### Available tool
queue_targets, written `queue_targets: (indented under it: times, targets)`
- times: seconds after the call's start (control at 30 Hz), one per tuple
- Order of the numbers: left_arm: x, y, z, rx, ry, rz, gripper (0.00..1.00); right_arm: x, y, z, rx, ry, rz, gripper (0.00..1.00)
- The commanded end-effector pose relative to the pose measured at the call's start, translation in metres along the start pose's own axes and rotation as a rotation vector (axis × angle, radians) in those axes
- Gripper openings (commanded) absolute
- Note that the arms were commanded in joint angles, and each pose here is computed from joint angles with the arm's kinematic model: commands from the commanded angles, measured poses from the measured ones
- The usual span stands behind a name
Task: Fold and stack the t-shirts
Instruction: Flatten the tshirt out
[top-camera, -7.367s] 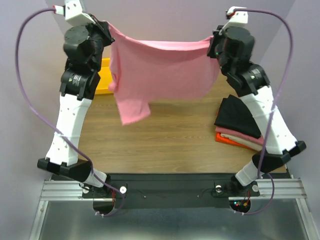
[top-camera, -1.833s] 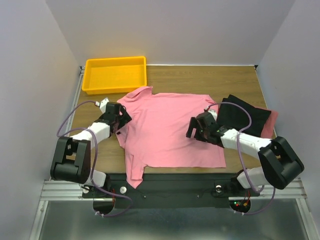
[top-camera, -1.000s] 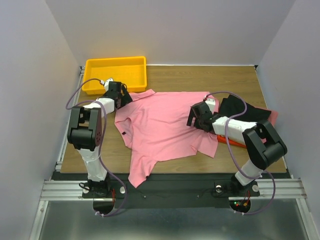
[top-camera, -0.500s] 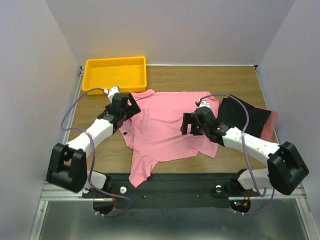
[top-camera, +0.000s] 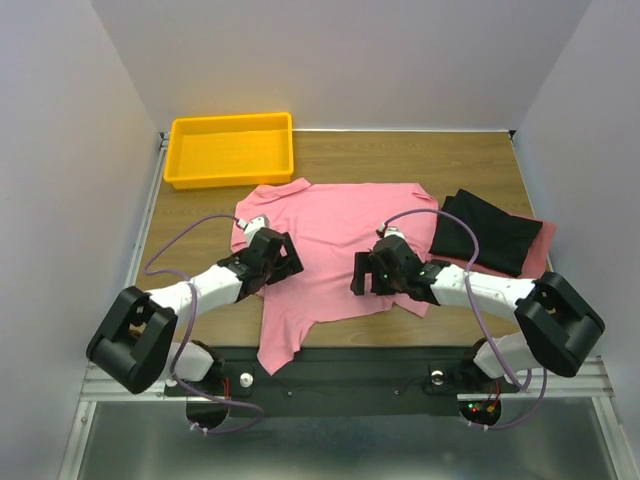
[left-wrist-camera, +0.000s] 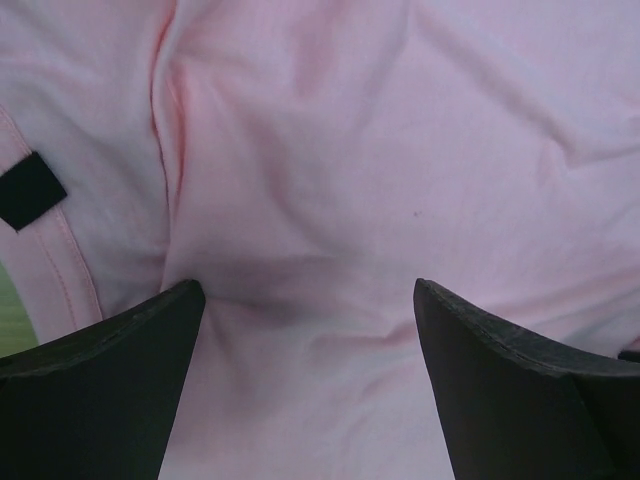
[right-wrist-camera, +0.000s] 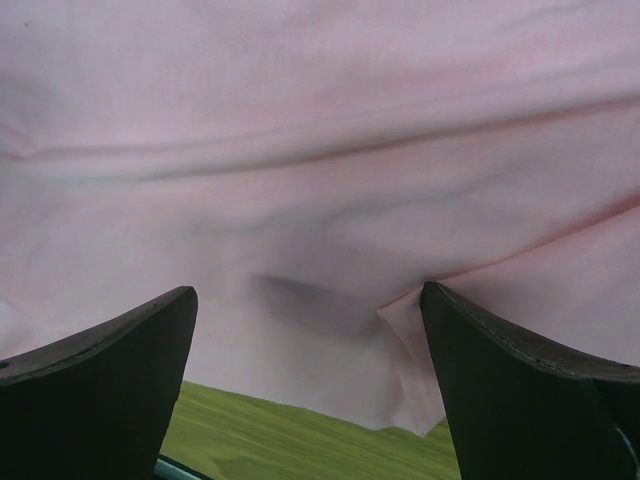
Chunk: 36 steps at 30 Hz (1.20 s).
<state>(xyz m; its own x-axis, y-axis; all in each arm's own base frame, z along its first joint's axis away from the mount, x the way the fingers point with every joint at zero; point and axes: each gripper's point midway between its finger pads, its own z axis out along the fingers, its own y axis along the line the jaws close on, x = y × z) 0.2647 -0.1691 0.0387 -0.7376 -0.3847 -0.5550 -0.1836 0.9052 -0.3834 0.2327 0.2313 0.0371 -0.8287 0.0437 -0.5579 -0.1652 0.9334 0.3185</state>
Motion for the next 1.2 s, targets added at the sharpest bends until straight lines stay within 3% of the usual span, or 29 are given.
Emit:
queue_targets:
  times: [0.0,0.17,0.3,0.47,0.57,0.73,0.87,0.9,0.97,1.1,1.17]
  targets:
    - [-0.038,0.011,0.015,-0.099,-0.094,-0.018,0.98,-0.01,-0.003,0.008,0.046,-0.05,0.036,1.0]
    - [-0.064,0.024,0.046,-0.179,-0.1,0.016,0.98,-0.009,-0.016,0.02,0.125,-0.045,0.027,1.0]
    - [-0.11,0.0,0.075,-0.171,-0.145,0.056,0.98,-0.016,-0.018,0.031,0.167,-0.044,0.005,1.0]
    - [-0.144,-0.002,0.109,-0.195,-0.148,0.081,0.98,-0.04,-0.03,0.041,0.227,-0.066,0.002,1.0]
    - [-0.167,-0.016,0.099,-0.178,-0.177,0.088,0.98,-0.058,-0.03,0.039,0.229,-0.093,-0.027,1.0]
    - [-0.178,-0.032,0.035,-0.086,-0.257,0.039,0.98,-0.077,-0.005,0.016,0.119,-0.128,-0.059,1.0]
    - [-0.15,-0.002,-0.008,-0.088,-0.294,-0.059,0.98,-0.083,0.004,-0.01,0.053,-0.177,-0.04,1.0]
    - [-0.118,0.021,-0.006,-0.126,-0.243,-0.111,0.98,-0.077,0.0,-0.012,0.055,-0.171,-0.033,1.0]
    - [-0.105,0.033,-0.027,-0.111,-0.259,-0.159,0.98,-0.079,0.001,-0.024,0.037,-0.202,0.01,1.0]
    - [-0.039,0.057,-0.047,-0.075,-0.126,-0.225,0.99,-0.069,-0.01,-0.035,0.044,-0.228,0.095,1.0]
    - [-0.008,0.048,-0.051,-0.005,-0.027,-0.227,0.99,-0.064,-0.02,-0.036,0.076,-0.243,0.125,1.0]
